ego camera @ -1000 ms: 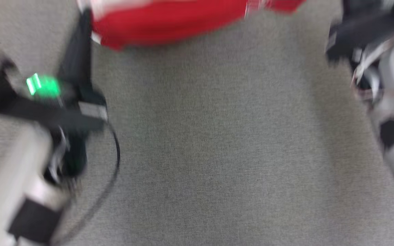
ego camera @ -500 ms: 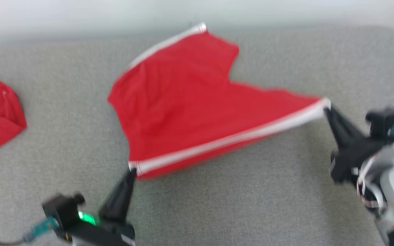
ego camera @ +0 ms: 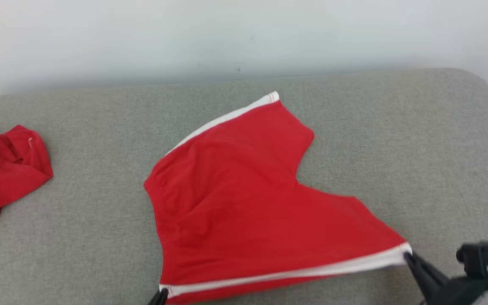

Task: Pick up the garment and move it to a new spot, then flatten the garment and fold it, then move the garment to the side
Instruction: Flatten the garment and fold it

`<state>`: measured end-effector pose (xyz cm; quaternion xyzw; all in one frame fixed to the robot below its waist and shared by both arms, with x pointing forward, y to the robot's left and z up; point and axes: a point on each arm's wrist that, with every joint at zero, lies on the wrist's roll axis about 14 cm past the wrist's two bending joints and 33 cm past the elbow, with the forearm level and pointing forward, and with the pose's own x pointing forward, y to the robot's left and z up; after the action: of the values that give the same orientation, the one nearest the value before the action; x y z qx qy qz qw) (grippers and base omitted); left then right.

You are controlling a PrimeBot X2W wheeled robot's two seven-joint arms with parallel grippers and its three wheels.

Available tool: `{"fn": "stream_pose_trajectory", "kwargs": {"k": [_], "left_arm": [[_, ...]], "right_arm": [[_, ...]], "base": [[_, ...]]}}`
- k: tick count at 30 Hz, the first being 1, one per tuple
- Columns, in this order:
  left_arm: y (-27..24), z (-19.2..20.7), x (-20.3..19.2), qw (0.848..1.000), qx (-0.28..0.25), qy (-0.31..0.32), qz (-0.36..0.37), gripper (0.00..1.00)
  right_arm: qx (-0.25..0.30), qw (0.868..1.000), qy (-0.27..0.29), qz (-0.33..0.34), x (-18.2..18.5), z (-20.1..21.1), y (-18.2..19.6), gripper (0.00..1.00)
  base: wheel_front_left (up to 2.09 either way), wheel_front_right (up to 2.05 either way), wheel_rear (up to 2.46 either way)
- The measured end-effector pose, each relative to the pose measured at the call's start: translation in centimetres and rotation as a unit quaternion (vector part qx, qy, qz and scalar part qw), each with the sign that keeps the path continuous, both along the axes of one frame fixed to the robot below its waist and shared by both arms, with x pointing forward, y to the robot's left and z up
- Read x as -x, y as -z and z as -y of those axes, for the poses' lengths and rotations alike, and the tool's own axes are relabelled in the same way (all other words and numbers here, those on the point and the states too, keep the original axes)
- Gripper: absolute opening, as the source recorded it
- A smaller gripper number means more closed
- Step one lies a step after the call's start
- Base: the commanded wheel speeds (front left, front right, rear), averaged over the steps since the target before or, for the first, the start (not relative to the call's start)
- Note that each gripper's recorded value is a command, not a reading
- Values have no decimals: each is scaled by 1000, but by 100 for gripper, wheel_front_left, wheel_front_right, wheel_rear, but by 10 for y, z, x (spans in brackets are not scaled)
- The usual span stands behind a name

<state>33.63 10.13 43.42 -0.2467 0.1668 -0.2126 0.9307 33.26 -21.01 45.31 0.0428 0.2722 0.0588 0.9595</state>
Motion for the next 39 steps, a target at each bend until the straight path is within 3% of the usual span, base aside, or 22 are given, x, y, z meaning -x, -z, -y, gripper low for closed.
{"fn": "stream_pose_trajectory", "kwargs": {"k": [3, 8, 12, 21, 30, 39], "left_arm": [[4, -3, 9, 1000, -12, -4, -9, 0], [-10, 0, 6, 1000, 10, -15, 11, 0], [-27, 0, -14, 999, 13, -23, 46, 0], [-51, -5, -75, 994, 20, -65, 91, 0], [-44, -16, -137, 992, -17, -100, 75, 0], [-17, -32, -169, 989, -41, -142, 26, 0]], "right_arm": [[-5, 1000, -3, -19, 15, -8, 0, 0], [10, 1000, -11, 23, 0, -10, -26, 0], [30, 997, -29, 71, -37, -8, -47, 0], [68, 990, -78, 97, -122, -19, -60, 0], [105, 982, -132, 79, -212, -53, -42, 0], [113, 979, -150, 83, -271, -78, -22, 0]], "base": [[0, 0, 0], [0, 0, 0], [0, 0, 0], [0, 0, 0], [0, 0, 0], [0, 0, 0]]}}
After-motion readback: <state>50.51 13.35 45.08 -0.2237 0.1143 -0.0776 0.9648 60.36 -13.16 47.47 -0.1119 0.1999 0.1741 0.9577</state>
